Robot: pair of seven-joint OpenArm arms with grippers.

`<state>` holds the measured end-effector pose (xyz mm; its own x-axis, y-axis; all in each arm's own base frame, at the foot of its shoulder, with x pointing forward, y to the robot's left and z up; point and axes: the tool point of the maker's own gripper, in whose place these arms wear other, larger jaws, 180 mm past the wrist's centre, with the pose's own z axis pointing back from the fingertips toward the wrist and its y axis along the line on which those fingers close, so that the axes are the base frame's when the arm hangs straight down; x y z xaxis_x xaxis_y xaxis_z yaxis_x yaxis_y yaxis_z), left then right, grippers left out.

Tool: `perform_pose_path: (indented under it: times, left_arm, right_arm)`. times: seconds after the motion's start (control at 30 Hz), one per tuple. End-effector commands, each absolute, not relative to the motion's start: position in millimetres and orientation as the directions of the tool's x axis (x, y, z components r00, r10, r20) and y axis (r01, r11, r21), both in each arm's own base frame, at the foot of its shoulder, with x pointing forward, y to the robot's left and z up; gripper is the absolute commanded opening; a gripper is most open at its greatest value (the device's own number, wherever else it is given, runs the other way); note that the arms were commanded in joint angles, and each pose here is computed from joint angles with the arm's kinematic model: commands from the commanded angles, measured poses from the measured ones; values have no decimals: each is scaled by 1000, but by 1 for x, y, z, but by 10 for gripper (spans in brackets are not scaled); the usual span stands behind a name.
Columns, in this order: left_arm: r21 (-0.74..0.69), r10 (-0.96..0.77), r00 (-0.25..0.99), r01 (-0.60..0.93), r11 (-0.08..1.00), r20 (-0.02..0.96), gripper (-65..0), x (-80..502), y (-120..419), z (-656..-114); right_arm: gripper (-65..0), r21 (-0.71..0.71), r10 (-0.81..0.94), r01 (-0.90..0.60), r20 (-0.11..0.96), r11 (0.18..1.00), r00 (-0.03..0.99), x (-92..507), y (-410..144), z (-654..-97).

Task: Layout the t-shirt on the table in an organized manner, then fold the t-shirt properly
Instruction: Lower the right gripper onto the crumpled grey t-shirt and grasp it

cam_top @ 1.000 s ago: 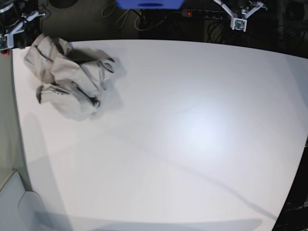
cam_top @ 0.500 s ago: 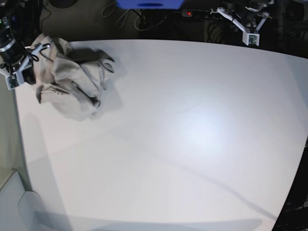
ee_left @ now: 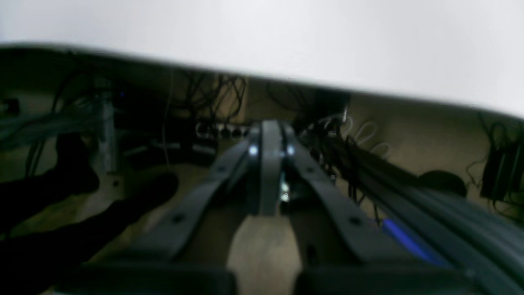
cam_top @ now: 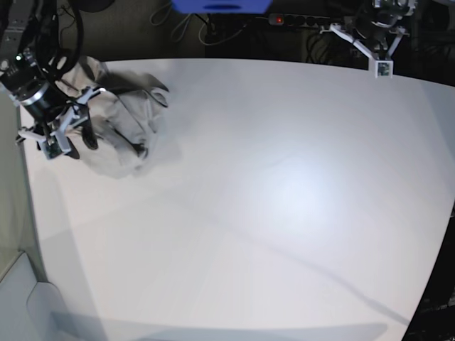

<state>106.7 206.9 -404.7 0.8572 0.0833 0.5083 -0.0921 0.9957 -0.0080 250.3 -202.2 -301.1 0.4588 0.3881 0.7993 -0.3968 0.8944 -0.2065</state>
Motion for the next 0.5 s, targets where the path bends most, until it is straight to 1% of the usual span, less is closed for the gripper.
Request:
perform_pose_path:
  times: [0.0, 0.2, 0.4, 0.47]
  left_arm:
    - [-3, 75, 849, -86, 996, 524, -645, 109, 208, -399]
    - [-4, 75, 846, -86, 996, 527, -645, 110, 208, -398]
    - [-5, 76, 835, -87, 996, 544, -645, 119, 208, -397]
    - [-4, 75, 836, -86, 996, 544, -645, 119, 209, -397]
  right_arm:
    - [-398, -238, 412, -402, 804, 884, 430, 255, -202, -293]
    - [-398, -337, 468, -335, 731, 880, 496, 268, -208, -305]
    - [-398, -317, 486, -389, 724, 865, 490, 266, -184, -314]
    - [-398, -303, 490, -408, 711, 861, 505, 257, -180, -322]
